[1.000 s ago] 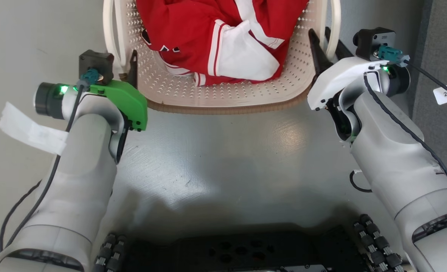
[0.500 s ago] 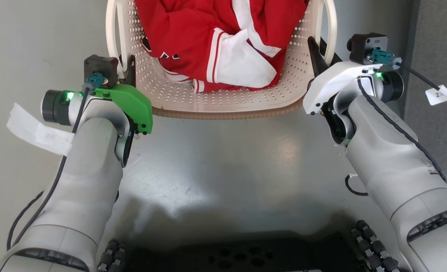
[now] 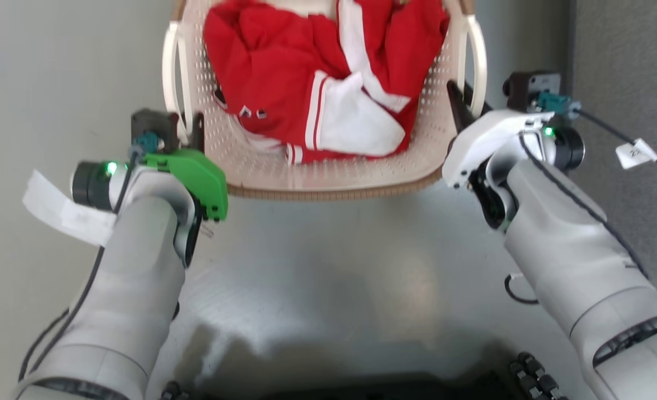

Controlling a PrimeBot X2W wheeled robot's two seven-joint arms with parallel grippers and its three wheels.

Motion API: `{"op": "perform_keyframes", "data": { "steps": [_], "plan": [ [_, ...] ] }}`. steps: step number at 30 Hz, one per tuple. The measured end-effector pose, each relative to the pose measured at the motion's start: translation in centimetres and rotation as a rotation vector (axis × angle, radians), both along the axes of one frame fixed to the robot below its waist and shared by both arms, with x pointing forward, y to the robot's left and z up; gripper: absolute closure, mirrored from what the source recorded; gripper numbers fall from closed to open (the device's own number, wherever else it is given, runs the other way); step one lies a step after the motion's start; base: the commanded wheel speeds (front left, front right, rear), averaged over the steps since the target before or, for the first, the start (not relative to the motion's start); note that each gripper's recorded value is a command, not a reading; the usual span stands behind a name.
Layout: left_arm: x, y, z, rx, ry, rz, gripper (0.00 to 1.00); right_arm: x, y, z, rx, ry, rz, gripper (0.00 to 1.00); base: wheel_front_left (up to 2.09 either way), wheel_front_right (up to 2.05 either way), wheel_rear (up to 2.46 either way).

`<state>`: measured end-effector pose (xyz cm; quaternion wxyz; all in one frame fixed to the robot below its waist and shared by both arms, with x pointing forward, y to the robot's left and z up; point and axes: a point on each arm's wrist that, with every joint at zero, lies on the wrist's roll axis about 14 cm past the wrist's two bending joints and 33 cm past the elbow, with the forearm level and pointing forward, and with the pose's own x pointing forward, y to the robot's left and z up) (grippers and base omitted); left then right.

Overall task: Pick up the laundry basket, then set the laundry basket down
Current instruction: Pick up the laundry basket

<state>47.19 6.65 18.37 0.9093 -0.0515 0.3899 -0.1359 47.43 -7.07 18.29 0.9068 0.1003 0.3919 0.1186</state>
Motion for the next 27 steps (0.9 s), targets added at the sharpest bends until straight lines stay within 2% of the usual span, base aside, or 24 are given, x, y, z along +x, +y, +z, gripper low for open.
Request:
{"op": "perform_keyframes", "data": {
  "steps": [27],
  "plan": [
    [-9.9, 0.3, 6.1, -0.008, 0.076, -0.011, 1.00, -10.5, 0.4, 6.2, 0.034, 0.102, 0.021, 1.00, 0.00, 0.00, 0.00]
  ]
}}
